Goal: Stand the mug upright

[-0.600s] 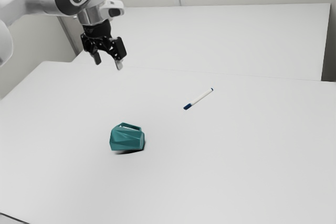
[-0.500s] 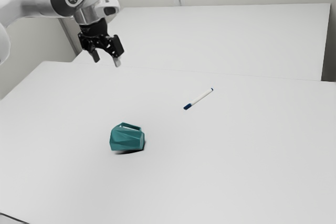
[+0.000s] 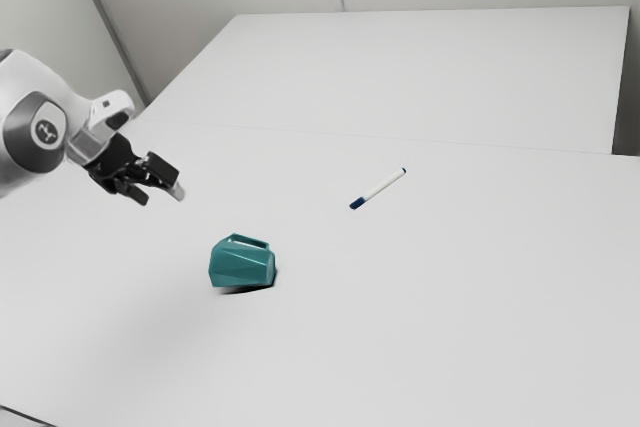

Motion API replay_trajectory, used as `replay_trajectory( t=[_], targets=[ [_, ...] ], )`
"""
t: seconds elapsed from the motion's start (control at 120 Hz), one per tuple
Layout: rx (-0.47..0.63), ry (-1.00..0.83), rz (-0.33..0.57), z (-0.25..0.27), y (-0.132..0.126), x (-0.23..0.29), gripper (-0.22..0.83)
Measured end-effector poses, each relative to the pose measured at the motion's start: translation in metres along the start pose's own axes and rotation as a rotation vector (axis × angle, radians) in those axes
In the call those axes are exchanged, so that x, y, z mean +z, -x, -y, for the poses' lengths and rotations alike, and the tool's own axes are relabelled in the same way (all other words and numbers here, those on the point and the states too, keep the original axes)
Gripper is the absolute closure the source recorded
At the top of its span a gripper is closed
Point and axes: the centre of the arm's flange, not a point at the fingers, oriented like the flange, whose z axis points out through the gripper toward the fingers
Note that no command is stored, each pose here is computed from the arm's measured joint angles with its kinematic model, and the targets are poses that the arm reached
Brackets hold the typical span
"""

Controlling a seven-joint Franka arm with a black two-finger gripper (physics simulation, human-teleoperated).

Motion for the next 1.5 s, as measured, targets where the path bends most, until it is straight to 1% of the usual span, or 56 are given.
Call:
replay_trajectory(
  t=[0.175, 0.283, 0.367, 0.458, 0.567, 0.683, 0.892, 1.15, 1.25, 1.317, 1.5],
  targets=[
    [-0.117, 0.275, -0.135, 0.036, 0.028, 0.039, 0.0],
    [-0.128, 0.375, -0.21, 0.053, 0.045, 0.063, 0.0],
    [-0.084, 0.401, -0.255, 0.062, 0.05, 0.075, 0.0],
    [-0.021, 0.409, -0.28, 0.07, 0.056, 0.089, 0.0],
    [0.05, 0.415, -0.287, 0.075, 0.062, 0.109, 0.0],
    [0.098, 0.431, -0.298, 0.08, 0.067, 0.134, 0.0],
    [0.18, 0.444, -0.326, 0.082, 0.079, 0.161, 0.0],
    [0.299, 0.451, -0.364, 0.067, 0.077, 0.177, 0.0],
    [0.328, 0.455, -0.383, 0.059, 0.076, 0.181, 0.0],
    [0.334, 0.456, -0.397, 0.057, 0.077, 0.183, 0.03],
    [0.342, 0.45, -0.43, 0.058, 0.079, 0.187, 0.2]
  ],
)
